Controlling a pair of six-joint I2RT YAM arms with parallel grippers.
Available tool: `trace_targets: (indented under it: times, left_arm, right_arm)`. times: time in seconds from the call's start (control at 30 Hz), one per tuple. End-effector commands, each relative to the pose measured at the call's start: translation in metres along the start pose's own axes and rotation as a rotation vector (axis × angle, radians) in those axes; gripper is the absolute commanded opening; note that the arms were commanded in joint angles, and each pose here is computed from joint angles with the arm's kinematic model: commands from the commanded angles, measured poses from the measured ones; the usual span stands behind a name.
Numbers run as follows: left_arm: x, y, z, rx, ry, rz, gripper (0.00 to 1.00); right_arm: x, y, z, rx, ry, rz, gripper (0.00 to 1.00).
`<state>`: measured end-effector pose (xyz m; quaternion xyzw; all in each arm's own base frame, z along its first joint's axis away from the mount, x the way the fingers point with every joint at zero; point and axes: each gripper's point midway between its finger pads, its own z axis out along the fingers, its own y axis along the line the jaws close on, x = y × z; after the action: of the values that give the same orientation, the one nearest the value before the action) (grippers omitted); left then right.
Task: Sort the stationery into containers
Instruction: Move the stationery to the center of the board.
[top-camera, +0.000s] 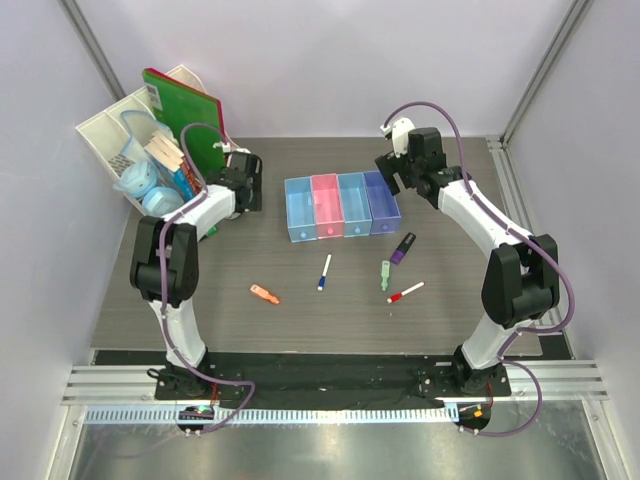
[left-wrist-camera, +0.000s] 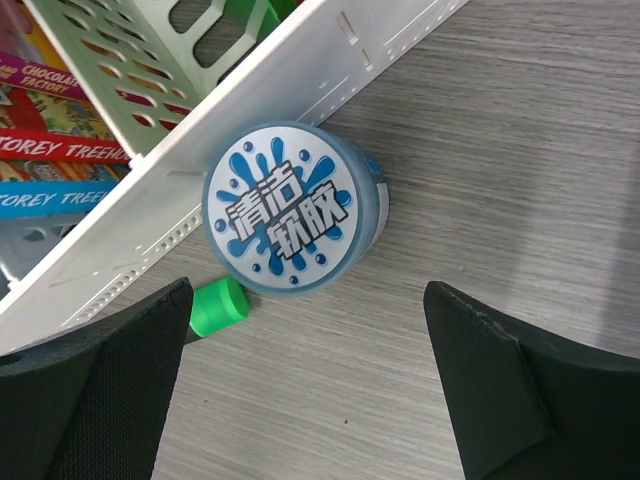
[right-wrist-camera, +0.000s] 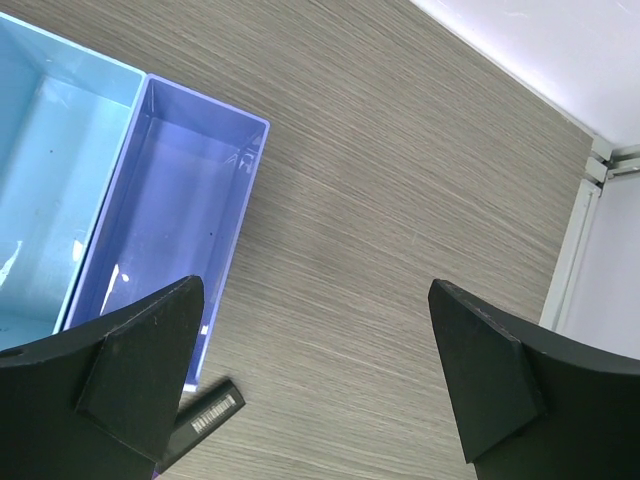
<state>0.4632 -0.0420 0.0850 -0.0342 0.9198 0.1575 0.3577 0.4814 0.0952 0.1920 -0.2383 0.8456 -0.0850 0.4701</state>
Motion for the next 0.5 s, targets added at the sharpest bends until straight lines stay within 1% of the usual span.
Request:
trace_targets:
  times: [0.0, 0.17, 0.47]
  left_arm:
    - [-0.017, -0.002, 0.007, -0.028, -0.039, -0.044, 0.97]
    - [-0.015, -0.002, 0.016, -0.049, -0.03, -0.045, 0.97]
    - [-0.026, 0.001, 0.024, -0.084, -0.075, -0.039, 0.98]
  right_arm:
    - [-0.023, -0.006, -0.02, -0.001, -0.071, 0.036, 1.0]
    - [-0.02, -0.005, -0.022, -0.007, -0.068, 0.034, 1.0]
    - [-0.017, 0.002, -0.022, -0.041, -0.06, 0.046, 1.0]
